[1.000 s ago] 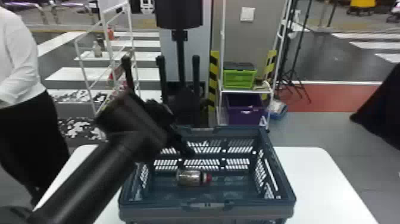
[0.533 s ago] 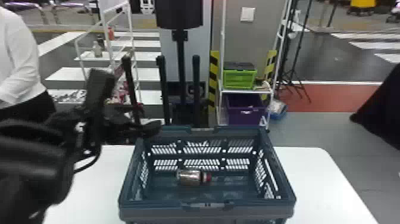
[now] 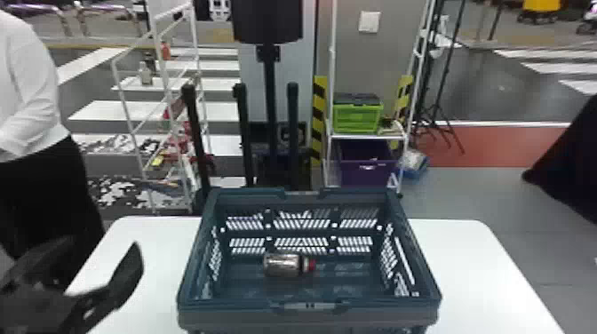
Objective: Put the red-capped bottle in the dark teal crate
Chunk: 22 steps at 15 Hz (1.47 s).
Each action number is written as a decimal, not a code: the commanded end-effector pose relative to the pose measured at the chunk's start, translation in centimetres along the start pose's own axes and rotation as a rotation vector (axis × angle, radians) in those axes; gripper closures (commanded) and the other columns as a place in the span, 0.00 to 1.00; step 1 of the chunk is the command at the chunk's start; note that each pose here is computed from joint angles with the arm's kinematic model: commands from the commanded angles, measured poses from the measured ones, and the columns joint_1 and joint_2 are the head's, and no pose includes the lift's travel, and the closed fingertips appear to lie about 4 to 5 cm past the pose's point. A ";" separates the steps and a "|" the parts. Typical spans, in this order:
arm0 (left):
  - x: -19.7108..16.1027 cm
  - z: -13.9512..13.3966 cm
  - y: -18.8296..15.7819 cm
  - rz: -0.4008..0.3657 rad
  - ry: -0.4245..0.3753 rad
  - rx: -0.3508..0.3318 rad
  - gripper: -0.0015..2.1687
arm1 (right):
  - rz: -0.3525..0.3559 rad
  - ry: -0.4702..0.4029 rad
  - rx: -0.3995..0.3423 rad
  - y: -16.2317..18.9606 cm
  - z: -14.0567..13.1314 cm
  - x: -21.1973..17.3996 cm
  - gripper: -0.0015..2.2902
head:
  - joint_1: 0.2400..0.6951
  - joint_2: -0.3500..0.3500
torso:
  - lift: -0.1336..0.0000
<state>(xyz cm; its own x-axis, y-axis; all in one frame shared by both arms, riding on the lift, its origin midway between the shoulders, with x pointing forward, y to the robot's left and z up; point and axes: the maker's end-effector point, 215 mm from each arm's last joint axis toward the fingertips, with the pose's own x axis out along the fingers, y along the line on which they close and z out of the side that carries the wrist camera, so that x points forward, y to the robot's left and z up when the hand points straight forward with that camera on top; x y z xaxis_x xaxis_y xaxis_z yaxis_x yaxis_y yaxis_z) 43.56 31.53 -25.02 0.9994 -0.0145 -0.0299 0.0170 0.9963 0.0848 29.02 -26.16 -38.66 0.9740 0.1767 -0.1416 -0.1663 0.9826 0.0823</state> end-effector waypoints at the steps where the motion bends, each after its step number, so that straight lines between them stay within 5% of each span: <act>1: -5.2 -2.3 -0.3 0.021 -0.071 0.014 0.04 | 0.011 0.001 -0.006 0.2 0.1 0.0 0.07 | 0.57 0.50 | 1.00; 5: -10.6 -8.5 -3.1 0.030 -0.098 -0.006 0.04 | 0.034 0.003 -0.010 0.8 0.2 0.1 0.07 | 0.57 0.50 | 1.00; 9: -13.4 -11.6 -4.8 0.006 -0.060 -0.010 0.04 | 0.053 0.000 -0.007 1.7 0.3 0.2 0.07 | 0.57 0.50 | 1.00; 22: -14.5 -13.5 -6.5 -0.015 0.004 0.028 0.04 | 0.052 -0.025 -0.001 1.9 0.6 -0.1 0.07 | 0.57 0.50 | 1.00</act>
<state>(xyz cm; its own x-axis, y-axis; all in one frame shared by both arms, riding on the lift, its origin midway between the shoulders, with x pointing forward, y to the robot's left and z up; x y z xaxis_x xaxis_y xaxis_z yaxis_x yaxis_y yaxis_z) 28.60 26.76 -38.69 0.9989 -0.0352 -0.0300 0.0383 0.9931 0.1109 28.60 -24.31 -37.92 0.9670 0.2278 -0.1139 -0.2190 0.9721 0.0846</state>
